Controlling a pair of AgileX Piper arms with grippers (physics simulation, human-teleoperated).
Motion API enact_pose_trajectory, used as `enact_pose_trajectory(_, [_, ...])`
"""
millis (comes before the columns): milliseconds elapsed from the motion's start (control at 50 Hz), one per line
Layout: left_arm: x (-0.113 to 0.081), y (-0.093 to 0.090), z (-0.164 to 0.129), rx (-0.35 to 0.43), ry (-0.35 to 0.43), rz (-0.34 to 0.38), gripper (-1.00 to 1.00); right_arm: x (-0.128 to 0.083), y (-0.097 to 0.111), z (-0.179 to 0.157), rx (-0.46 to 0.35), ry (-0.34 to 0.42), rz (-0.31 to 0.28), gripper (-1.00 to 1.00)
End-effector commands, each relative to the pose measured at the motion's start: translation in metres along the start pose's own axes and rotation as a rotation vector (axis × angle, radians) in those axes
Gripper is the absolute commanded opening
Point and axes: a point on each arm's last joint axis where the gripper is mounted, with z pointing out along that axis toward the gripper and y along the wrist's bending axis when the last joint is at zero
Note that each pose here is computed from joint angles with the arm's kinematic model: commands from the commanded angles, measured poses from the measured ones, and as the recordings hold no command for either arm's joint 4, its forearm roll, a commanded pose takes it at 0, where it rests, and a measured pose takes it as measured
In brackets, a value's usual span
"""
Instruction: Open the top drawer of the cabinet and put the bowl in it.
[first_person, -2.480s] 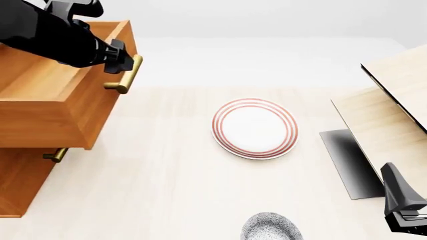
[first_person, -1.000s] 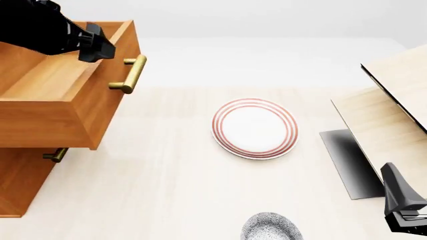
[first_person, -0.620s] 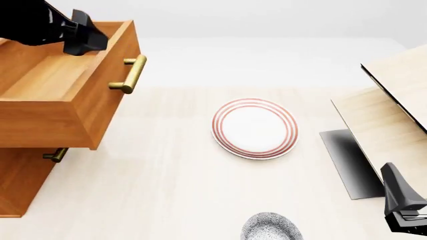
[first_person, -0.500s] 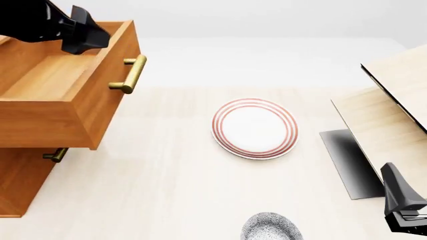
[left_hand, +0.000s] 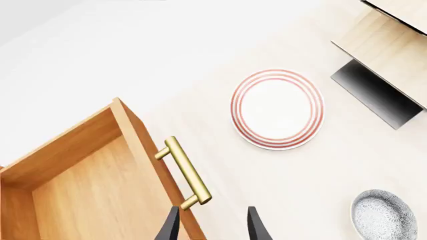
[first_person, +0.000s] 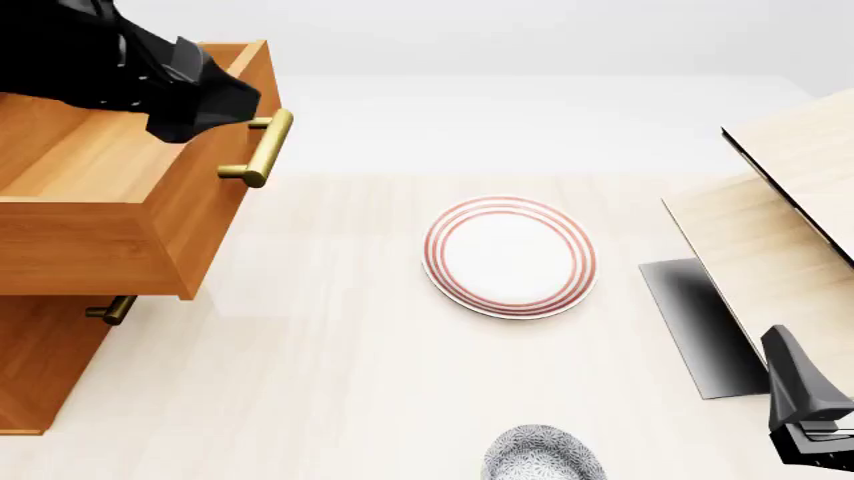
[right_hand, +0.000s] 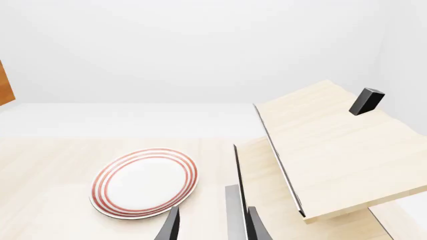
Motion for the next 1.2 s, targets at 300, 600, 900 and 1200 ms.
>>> enact_pose_trajectory(300, [0.018, -0.045, 0.02, 0.165, 0.076, 0.08, 1.0, 0.0, 0.0, 0.0, 0.0, -0.001, 0.0, 1.0])
enact_pose_trajectory(600, [0.038, -0.062, 0.041, 0.216, 0.179, 0.09, 1.0, 0.0, 0.0, 0.0, 0.0, 0.0, 0.0, 1.0])
enact_pose_trajectory(900, [0.048, -0.081, 0.059, 0.261, 0.218, 0.092, 1.0, 0.0, 0.0, 0.0, 0.0, 0.0, 0.0, 1.0])
enact_pose_trajectory(1200, [0.058, -0.121, 0.09, 0.334, 0.249, 0.071, 1.0, 0.0, 0.0, 0.0, 0.0, -0.001, 0.0, 1.0])
